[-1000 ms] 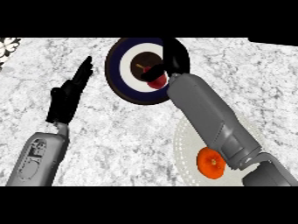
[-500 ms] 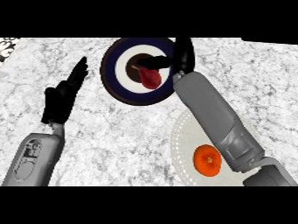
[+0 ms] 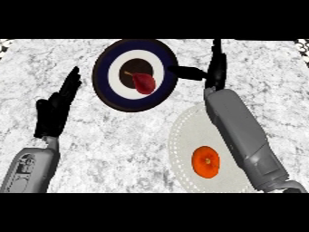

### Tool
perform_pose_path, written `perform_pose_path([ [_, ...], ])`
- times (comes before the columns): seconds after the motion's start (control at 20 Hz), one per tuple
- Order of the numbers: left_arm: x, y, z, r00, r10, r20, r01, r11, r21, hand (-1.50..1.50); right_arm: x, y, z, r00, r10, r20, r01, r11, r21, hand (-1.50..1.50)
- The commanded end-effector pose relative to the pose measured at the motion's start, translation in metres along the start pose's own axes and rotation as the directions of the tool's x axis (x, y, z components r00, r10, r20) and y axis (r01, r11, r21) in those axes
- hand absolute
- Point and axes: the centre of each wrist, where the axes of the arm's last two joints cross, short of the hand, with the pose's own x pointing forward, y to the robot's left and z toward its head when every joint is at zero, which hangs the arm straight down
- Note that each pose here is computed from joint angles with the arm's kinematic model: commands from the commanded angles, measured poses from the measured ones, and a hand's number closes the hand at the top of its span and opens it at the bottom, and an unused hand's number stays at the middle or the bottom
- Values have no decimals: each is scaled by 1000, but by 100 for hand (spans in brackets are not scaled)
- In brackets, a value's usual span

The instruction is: Pick the pear from the placemat and place it in the plate

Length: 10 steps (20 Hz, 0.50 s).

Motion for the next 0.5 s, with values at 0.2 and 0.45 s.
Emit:
perform_pose_path([
  [0.2,3,20,5,1000,7,1,-7,1000,16,0,-48,-74,8,1000,-7,-1,7,999,52,-150],
  [0.45,-8,3,6,1000,15,-20,-15,1000,-4,0,-81,-110,11,1000,-25,14,24,999,41,-150],
])
